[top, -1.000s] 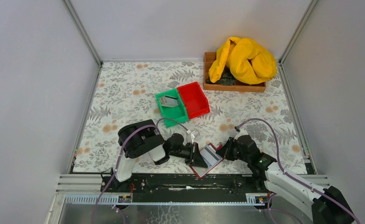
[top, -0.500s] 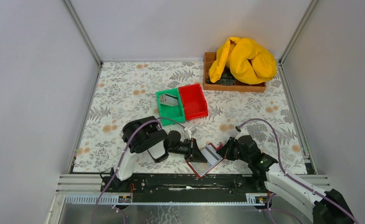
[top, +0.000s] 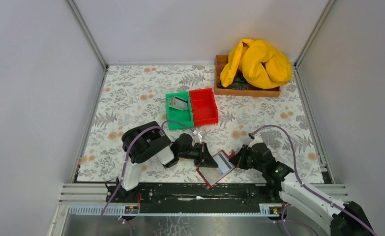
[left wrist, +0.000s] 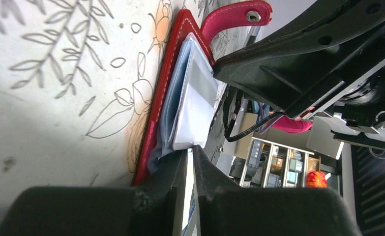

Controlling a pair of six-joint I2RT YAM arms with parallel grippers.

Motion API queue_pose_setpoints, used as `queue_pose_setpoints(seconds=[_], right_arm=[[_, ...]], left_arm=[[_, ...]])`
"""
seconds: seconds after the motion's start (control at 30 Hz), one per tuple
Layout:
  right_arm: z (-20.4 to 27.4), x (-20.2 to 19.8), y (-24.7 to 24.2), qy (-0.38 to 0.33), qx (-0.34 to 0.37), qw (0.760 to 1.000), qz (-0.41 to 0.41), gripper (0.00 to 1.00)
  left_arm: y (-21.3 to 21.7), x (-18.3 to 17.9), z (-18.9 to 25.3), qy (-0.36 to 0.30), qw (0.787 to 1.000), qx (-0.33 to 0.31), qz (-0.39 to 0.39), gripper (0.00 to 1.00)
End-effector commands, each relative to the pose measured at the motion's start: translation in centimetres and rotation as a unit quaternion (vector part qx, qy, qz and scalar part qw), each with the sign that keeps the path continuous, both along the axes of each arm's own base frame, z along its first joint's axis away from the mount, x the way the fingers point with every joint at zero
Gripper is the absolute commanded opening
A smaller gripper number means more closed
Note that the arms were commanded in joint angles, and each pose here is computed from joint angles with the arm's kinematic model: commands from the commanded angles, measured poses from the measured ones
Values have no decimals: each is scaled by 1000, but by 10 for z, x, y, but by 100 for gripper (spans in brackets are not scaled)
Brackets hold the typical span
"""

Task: Take the credit cards out of the card holder

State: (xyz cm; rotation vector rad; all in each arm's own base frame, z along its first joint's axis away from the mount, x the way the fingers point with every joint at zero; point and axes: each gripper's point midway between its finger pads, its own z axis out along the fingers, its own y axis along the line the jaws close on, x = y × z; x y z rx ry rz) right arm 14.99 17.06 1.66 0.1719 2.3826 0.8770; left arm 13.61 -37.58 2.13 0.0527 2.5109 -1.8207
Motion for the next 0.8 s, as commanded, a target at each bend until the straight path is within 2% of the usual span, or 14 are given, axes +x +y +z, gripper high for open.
queue_pose_setpoints(seconds=[0.0, 0.23, 0.33, 0.5, 0.63, 0.77], right_arm=[[18, 11, 2, -32, 2, 999, 0, 0], [21, 9, -1, -35, -6, 999, 6, 0], [35, 10, 1, -55, -4, 998, 19, 23], [61, 9, -1, -95, 3, 995, 31, 40], [70, 0, 6, -100, 26, 993, 60, 39], [65, -16, 15, -69, 38, 992, 99, 24]], left_arm=[[-10, -6, 0, -26, 999, 22, -7, 16], [-12, -10, -6, -44, 997, 68, 5, 16], [-9, -8, -12, -54, 994, 91, 6, 16], [-12, 0, 4, -78, 993, 82, 13, 16], [-11, 8, 17, -109, 989, 99, 18, 15], [-9, 15, 32, -137, 984, 111, 26, 15]])
